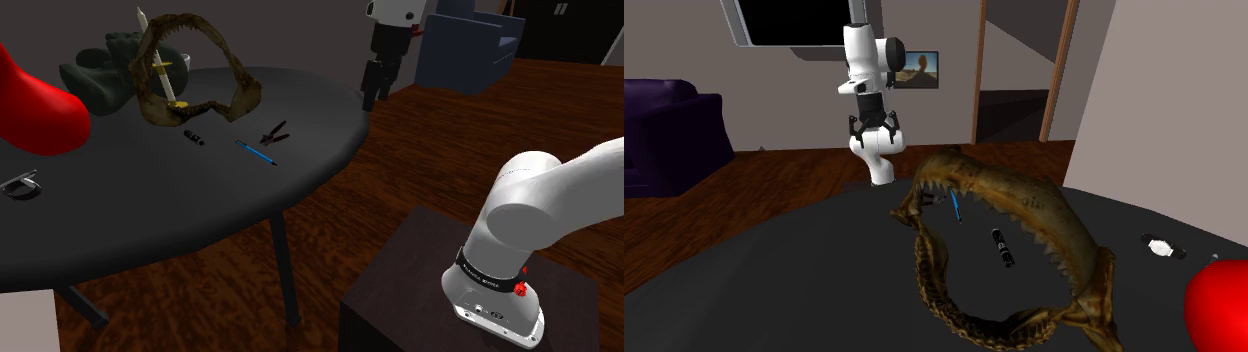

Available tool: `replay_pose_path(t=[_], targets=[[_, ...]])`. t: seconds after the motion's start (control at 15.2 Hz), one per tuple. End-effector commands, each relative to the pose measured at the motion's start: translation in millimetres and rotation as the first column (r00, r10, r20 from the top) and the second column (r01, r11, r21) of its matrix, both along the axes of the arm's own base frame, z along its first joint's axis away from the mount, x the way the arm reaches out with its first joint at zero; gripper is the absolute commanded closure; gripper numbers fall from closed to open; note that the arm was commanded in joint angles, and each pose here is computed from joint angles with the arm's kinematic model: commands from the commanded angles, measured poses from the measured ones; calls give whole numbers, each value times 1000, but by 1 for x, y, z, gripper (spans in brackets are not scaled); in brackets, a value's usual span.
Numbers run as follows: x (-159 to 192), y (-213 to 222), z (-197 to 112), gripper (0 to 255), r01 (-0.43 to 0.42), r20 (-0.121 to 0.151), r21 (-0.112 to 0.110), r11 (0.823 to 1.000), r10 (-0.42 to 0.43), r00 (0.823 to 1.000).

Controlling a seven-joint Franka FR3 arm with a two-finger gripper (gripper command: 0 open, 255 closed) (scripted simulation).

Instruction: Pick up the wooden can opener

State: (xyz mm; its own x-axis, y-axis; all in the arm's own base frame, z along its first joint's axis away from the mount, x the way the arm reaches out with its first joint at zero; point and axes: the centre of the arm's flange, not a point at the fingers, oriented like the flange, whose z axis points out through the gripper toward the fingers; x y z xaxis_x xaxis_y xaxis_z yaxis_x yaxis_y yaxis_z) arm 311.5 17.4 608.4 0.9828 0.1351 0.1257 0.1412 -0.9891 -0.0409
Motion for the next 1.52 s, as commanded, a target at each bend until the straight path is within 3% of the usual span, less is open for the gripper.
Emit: replay_pose_path(t=[0.0, 0.13, 0.26, 0.4, 0.59, 0.73, 0.92, 1.12, 1.39, 1.45], targets=[[0, 0, 0, 0, 0, 0, 0, 1000, 0, 1000], [28, -3, -3, 0, -139, -4, -8, 990, 139, 990], [56, -2, -7, 0, -276, -9, -15, 961, 276, 961], [84, 3, -10, 0, -407, -15, -22, 913, 407, 913], [123, 18, -16, 0, -588, -26, -30, 808, 588, 809], [147, 32, -20, 0, -695, -33, -34, 718, 694, 719], [179, 59, -26, 0, -829, -46, -38, 557, 828, 559], [205, 92, -33, 0, -927, -59, -39, 372, 926, 374], [228, 143, -43, 0, -994, -77, -37, 101, 992, 104], [229, 149, -44, 0, -997, -79, -36, 69, 994, 71]])
